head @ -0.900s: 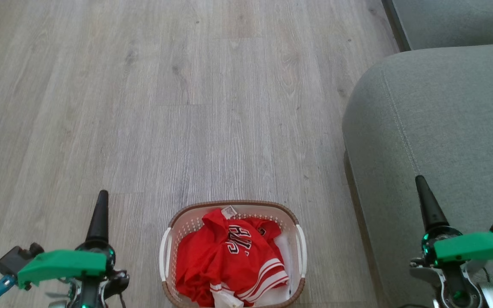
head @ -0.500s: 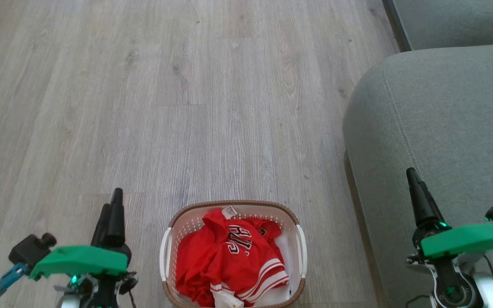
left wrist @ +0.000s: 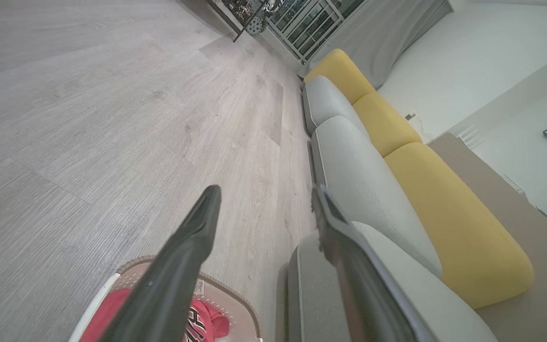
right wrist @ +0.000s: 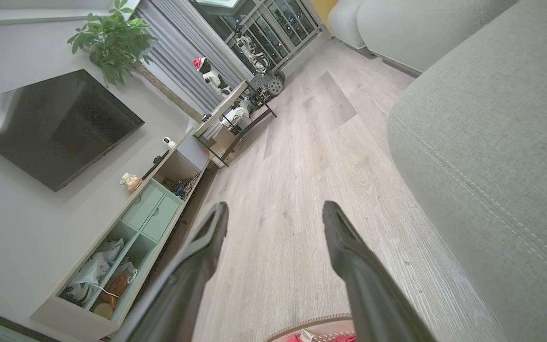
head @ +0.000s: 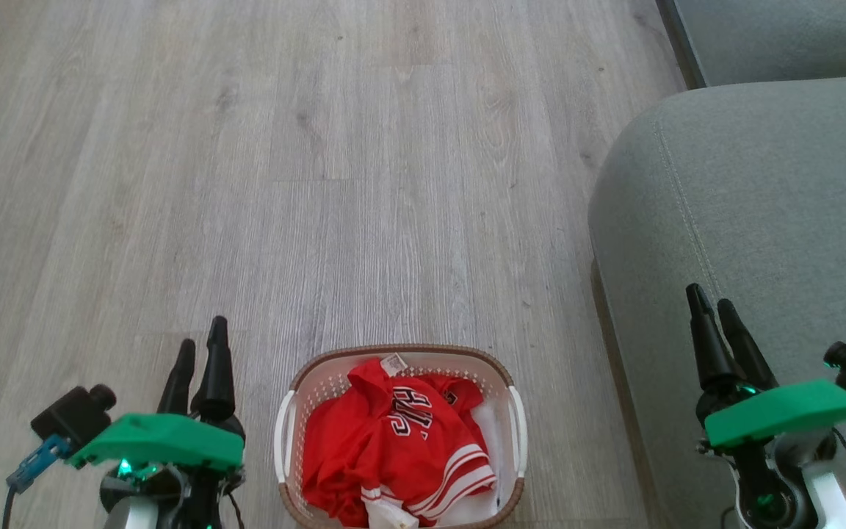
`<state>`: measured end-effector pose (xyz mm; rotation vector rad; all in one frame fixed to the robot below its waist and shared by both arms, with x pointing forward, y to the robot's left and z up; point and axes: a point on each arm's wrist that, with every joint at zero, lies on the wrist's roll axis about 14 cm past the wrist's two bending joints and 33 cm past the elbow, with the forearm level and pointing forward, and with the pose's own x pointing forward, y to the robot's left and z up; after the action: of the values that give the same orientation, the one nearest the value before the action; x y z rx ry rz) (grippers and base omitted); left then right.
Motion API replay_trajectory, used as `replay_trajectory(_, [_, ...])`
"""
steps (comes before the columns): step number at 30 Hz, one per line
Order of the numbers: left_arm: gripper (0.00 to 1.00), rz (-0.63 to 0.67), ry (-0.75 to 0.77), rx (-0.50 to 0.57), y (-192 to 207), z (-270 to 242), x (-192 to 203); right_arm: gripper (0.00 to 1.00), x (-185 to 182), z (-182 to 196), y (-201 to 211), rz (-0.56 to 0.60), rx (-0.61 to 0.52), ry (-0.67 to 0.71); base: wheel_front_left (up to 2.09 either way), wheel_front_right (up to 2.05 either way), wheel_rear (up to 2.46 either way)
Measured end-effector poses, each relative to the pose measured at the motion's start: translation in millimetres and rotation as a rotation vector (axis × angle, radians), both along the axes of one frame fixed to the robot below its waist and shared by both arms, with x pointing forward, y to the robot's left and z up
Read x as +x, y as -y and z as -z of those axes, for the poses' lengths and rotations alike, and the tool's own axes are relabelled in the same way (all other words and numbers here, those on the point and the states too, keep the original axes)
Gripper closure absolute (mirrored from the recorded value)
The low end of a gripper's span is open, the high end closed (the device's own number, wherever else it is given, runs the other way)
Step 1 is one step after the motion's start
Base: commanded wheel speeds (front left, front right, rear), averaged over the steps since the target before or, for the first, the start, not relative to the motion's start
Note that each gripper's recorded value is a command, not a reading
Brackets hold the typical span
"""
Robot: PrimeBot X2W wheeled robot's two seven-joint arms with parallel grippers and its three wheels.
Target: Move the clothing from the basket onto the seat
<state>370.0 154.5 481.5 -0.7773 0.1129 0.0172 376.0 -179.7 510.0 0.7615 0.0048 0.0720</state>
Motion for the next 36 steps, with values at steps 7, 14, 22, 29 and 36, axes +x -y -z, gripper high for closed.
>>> replay_trajectory(7, [0.00, 0.007, 0.027, 0.072, 2.7, -6.1, 1.1, 0.00, 0.3, -6.0, -2.5, -0.006, -0.067, 0.029, 0.00, 0.00, 0.00])
replay_trajectory(14, [0.00, 0.020, 0.054, 0.152, 7.3, -11.8, 1.5, 0.00, 0.3, -10.8, -7.2, -0.023, -0.148, 0.058, 0.00, 0.00, 0.00])
replay_trajectory(22, [0.00, 0.020, 0.111, 0.246, 11.2, -25.6, 5.2, 0.00, 2.3, -16.9, -8.7, -0.033, -0.242, 0.093, 0.00, 0.00, 0.00])
replay_trajectory(29, [0.00, 0.025, 0.140, 0.328, 14.4, -30.8, 5.0, 0.00, 4.1, -23.6, -15.2, -0.051, -0.318, 0.131, 0.00, 0.00, 0.00])
replay_trajectory(36, [0.00, 0.027, 0.179, 0.408, 17.9, -38.2, 4.6, 0.00, 3.2, -27.9, -18.8, -0.061, -0.395, 0.164, 0.00, 0.00, 0.00])
